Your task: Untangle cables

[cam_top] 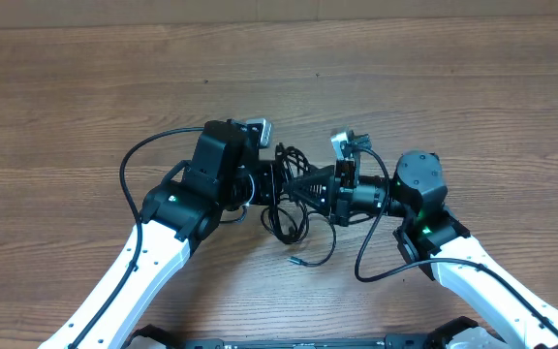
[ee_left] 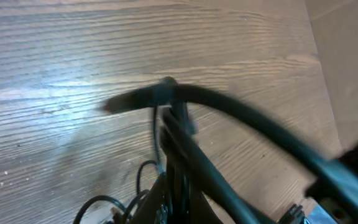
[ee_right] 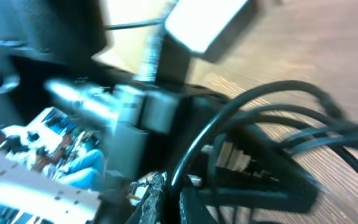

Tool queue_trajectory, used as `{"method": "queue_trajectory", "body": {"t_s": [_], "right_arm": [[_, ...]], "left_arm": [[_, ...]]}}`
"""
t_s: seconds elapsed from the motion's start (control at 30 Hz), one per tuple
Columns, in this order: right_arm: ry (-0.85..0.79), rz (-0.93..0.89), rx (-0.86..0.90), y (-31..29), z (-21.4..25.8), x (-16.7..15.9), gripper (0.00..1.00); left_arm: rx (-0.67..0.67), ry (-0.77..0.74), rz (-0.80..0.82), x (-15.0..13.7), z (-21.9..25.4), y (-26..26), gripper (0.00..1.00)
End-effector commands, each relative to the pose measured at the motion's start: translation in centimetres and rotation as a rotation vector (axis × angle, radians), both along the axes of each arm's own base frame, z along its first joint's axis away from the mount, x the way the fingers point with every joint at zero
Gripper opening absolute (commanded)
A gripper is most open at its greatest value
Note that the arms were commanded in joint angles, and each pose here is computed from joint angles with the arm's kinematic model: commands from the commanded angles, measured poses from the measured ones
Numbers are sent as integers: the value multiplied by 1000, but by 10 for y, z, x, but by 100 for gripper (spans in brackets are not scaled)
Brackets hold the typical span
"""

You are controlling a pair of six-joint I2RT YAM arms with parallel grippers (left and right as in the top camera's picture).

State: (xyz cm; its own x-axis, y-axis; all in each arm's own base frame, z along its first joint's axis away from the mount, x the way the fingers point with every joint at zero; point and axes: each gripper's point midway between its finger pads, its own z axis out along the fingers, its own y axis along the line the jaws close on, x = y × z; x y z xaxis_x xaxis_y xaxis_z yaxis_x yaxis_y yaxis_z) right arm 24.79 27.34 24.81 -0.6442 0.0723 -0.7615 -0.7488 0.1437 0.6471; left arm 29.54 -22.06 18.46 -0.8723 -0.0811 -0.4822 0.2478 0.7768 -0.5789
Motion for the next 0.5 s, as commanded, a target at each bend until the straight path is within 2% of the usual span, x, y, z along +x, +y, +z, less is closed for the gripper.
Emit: {"method": "queue_trajectory", "body": {"t_s": [0.0,0.23,0.37,0.47], "right_arm": [[-110,132,52,3,24,-23,4],[-141,145,64,3,29,-26,4],[-139,144,64,3,29,-25,4],[-80,94,54,2,24,-16,4]], "left_arm": [[43,19,107,7,-1,14,4],[135,105,240,2,-21,39,4],[171,187,404,0,-32,61,4],[169,190,409,0,-32,62,4]]}}
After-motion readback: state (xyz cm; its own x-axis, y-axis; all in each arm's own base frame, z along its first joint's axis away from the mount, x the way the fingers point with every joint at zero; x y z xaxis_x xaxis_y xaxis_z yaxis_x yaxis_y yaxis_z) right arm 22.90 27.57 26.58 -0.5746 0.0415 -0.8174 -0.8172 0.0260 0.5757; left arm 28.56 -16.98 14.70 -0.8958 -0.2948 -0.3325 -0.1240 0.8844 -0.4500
